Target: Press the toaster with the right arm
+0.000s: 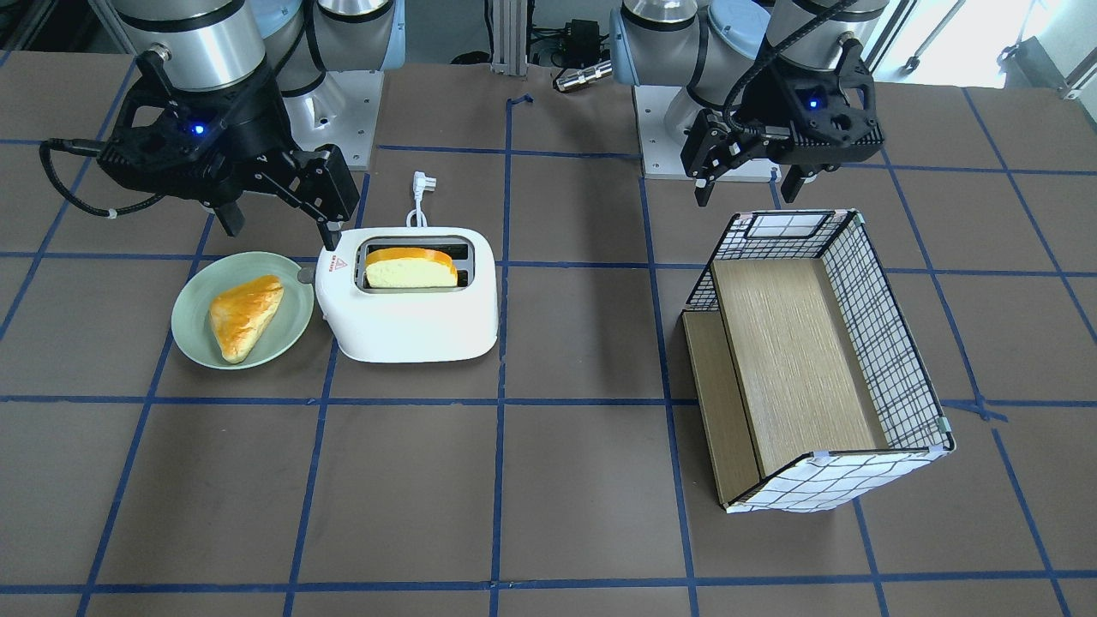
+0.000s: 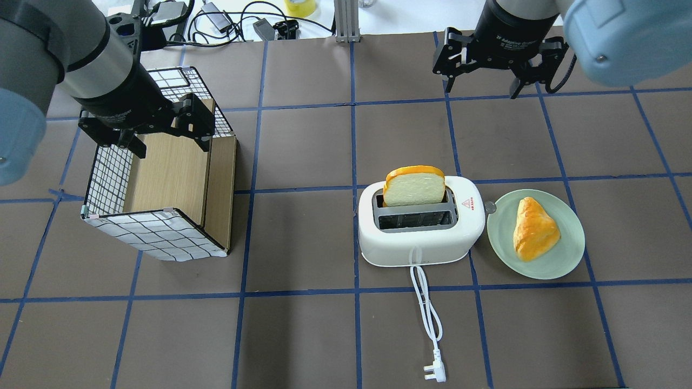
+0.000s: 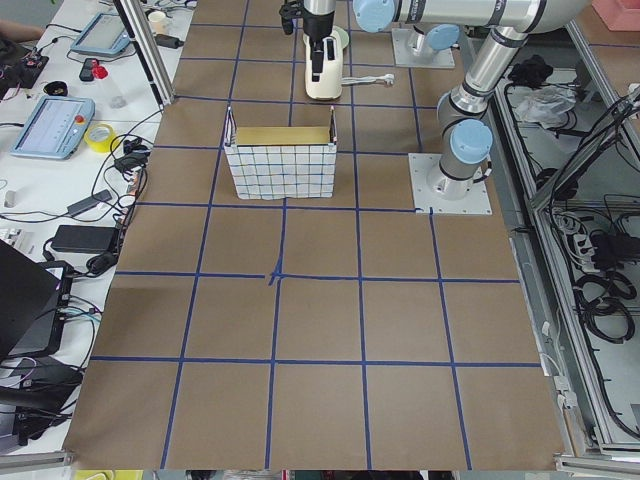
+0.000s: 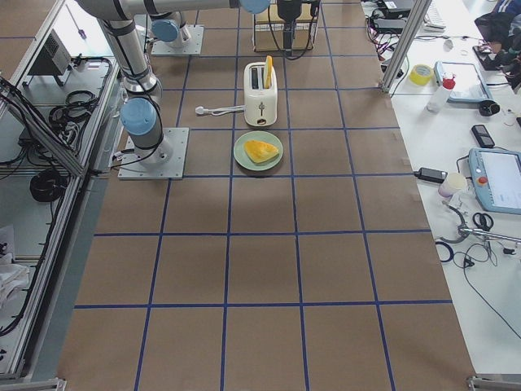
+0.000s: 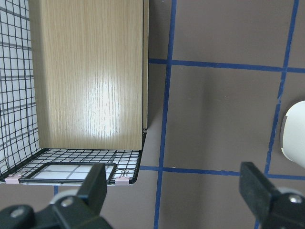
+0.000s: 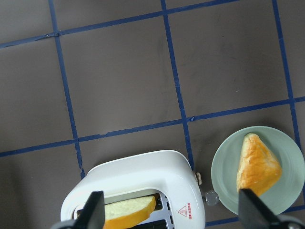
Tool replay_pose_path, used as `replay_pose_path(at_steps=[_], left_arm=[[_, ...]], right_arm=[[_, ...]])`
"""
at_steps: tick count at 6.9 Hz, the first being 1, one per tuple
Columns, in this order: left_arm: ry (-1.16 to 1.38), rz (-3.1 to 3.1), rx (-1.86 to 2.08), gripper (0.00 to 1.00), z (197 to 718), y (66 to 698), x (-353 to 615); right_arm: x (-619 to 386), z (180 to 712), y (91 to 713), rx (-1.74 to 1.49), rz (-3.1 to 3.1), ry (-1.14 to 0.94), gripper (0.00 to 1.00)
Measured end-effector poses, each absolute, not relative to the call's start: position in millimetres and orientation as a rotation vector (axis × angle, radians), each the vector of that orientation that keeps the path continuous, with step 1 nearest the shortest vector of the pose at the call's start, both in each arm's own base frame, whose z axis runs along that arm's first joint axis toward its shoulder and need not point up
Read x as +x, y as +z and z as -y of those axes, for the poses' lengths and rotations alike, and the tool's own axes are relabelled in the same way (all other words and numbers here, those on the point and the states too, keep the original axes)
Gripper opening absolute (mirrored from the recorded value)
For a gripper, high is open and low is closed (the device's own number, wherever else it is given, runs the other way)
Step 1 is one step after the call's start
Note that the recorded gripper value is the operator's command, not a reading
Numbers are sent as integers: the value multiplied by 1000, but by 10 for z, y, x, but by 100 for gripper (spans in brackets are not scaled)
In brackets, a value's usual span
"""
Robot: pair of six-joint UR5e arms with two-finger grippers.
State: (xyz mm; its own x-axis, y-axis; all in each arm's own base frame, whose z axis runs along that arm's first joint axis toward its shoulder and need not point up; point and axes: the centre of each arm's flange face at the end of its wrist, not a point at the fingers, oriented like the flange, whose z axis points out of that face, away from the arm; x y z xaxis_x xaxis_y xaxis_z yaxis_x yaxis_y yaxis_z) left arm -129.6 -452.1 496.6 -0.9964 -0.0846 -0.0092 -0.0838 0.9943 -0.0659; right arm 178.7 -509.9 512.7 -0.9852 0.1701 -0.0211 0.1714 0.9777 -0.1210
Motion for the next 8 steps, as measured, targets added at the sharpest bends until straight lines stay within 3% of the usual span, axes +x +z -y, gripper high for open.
replay_pose_path(at_steps=[5, 7, 8], left_arm=[[-102, -3125, -132, 100, 4521, 4966, -1296], [-102, -3125, -132, 100, 4521, 4966, -1296], [-102, -3125, -132, 100, 4521, 4966, -1296]], right_arm=[[1782, 5068, 5194, 272, -3113, -205, 100], [1763, 5061, 5193, 276, -3117, -199, 92], [1759, 5062, 5185, 276, -3119, -198, 60]])
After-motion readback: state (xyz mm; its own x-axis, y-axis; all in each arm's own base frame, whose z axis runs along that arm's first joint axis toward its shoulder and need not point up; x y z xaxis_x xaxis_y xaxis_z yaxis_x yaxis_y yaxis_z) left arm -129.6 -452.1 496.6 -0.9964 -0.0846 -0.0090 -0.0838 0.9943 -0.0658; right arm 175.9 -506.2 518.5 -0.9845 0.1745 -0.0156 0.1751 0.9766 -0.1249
